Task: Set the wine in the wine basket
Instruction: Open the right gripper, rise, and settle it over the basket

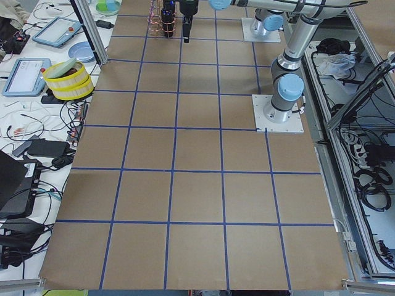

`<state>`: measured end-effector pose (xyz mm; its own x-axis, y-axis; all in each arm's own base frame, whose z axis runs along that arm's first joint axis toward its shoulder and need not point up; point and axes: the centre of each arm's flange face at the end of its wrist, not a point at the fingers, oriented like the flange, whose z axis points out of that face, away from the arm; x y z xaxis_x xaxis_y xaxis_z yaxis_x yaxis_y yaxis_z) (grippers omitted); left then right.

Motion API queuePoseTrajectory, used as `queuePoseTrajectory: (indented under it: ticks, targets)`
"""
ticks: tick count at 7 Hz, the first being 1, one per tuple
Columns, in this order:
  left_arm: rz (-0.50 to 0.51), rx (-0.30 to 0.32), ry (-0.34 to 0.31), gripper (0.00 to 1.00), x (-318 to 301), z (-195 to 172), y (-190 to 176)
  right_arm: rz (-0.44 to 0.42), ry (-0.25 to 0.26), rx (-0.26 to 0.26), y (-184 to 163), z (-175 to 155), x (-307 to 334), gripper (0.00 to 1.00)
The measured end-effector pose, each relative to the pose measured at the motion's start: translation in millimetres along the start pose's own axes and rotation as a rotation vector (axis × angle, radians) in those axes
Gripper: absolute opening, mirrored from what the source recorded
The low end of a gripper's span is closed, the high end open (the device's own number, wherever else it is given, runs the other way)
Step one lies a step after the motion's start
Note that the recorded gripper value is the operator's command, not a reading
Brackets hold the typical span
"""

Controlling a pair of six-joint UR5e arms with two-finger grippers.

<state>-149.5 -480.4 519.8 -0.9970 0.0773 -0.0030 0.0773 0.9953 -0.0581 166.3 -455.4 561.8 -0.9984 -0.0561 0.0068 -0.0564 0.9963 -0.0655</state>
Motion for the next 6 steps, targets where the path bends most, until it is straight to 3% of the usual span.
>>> queuePoseTrajectory:
  ticks: [6]
  targets:
    - [0.001, -0.005, 0.0, 1.0, 0.6, 1.8, 0.1, 0.002, -0.003, -0.006, 1.5, 2.8, 0.0, 1.0]
